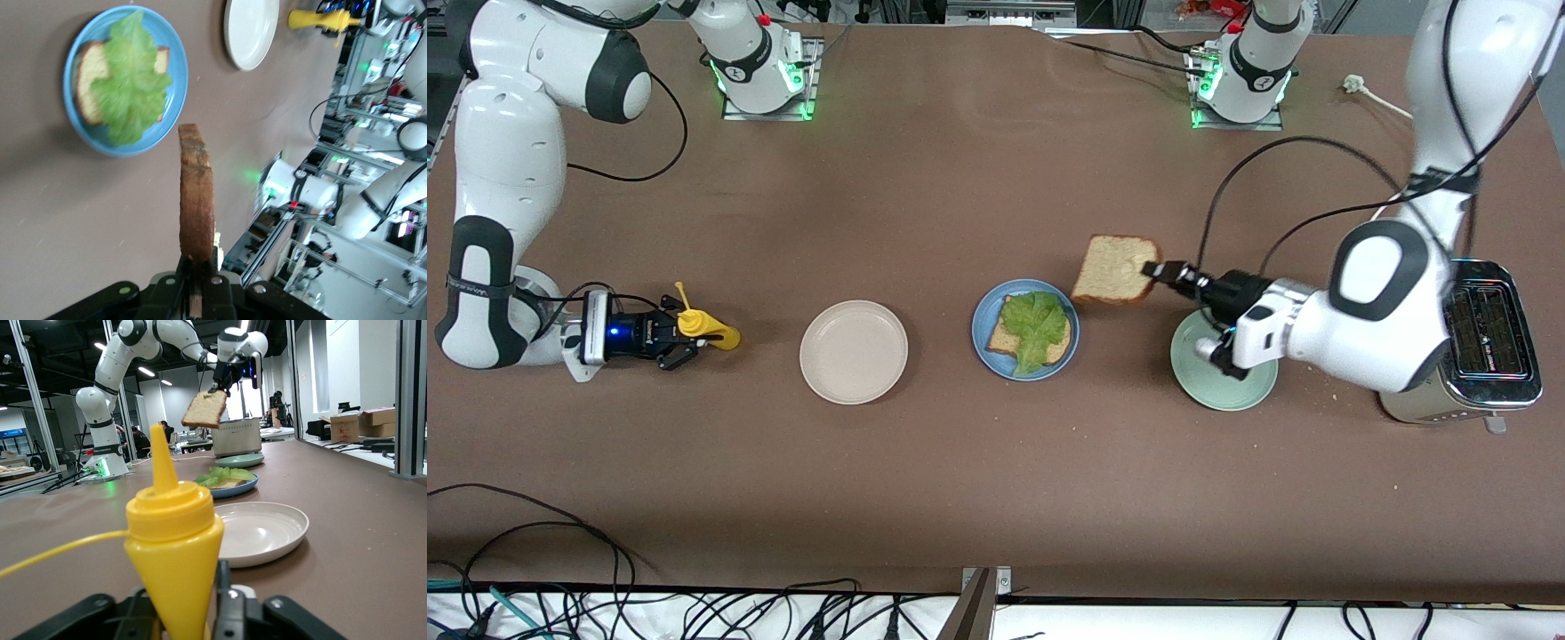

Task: Make sandwich in blue plate with both arms
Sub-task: 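Lower the second bread slice onto the lettuce with the left gripper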

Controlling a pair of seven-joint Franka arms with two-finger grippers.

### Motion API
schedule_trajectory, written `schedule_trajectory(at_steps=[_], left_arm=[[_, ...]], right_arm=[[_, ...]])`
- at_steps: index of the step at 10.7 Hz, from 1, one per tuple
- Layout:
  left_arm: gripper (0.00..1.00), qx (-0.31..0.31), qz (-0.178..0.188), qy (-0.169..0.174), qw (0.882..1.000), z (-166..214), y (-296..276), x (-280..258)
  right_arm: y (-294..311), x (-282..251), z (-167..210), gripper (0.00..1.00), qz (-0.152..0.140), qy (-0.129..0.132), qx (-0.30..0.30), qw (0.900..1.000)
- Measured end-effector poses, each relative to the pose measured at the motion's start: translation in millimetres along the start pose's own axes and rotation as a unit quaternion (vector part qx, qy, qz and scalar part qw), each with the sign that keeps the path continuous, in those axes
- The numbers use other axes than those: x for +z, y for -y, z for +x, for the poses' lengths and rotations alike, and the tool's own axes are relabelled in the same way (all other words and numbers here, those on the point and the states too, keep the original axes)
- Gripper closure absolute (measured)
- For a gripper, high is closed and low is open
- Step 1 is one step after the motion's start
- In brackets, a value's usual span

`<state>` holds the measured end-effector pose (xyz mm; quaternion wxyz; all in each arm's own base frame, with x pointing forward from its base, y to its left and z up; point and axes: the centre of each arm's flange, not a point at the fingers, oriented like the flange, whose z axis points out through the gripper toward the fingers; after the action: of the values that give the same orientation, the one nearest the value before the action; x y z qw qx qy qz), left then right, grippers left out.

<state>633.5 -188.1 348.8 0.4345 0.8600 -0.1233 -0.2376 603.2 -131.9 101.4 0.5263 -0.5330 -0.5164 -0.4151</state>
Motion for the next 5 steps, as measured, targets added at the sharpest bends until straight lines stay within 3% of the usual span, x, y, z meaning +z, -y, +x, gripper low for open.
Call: schedule_trajectory(at_steps=[3,5], left_arm=[[0.92,-0.006,-0.021,-0.019,1.000,41,8,66],[0.92,0.034,-0.046,-0.028,0.998,58,20,99]], right_arm=[[-1,1,2,0.31,0.003,-0.001,0.007,1.000],[-1,-8,4,0.03,-0.003,0.002,0.020,1.000]])
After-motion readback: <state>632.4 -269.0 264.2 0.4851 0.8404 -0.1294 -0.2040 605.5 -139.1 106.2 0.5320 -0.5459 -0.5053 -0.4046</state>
